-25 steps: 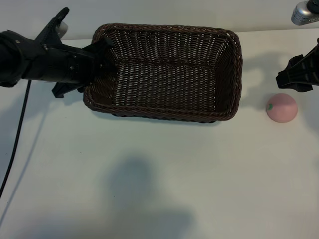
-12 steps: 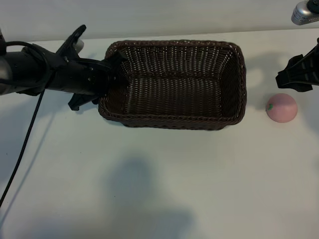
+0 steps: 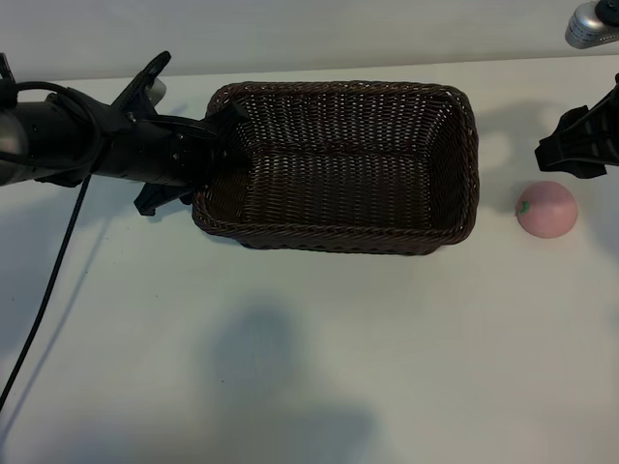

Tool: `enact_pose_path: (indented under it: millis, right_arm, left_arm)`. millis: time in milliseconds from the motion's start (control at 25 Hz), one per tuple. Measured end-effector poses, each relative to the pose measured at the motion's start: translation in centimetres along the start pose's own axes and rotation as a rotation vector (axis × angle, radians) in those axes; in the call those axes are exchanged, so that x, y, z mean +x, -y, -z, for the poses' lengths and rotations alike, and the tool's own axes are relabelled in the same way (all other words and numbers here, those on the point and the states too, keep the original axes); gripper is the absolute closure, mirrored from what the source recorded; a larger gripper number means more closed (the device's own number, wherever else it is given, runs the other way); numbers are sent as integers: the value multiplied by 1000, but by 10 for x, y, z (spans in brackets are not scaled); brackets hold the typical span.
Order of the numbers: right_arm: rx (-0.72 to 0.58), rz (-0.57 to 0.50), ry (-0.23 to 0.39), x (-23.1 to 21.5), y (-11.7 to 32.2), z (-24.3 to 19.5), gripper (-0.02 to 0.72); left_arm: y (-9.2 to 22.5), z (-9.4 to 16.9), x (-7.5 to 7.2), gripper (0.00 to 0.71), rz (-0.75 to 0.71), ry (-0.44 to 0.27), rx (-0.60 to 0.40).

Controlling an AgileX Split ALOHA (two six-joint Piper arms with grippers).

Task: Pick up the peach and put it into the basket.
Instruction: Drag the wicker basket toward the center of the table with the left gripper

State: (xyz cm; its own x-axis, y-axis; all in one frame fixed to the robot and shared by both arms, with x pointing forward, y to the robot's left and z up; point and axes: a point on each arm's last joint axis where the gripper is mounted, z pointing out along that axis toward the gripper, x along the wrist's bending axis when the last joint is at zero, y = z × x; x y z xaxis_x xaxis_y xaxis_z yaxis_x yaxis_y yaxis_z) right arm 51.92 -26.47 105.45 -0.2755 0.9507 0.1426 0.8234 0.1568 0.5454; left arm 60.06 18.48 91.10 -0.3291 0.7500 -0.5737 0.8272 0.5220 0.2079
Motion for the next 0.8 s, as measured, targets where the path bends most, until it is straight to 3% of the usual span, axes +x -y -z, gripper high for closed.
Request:
enact_pose_path:
  millis: [160, 320, 400, 600, 800]
  right_arm:
    - [0, 0, 0, 0, 0, 0, 157]
    - [0, 0, 0, 0, 0, 0, 157]
    - [0, 0, 0, 0, 0, 0, 157]
    - [0, 0, 0, 0, 0, 0, 157]
    - [2, 0, -1, 0, 0, 0, 157]
  left_arm:
    - [0, 0, 0, 268, -2, 1, 1]
    - [-1, 4, -4, 59, -15, 15, -7]
    - [-2, 9, -7, 12, -38, 26, -17]
    - [-5, 27, -18, 14, -110, 60, -48]
    - [-1, 41, -23, 24, -211, 63, -18]
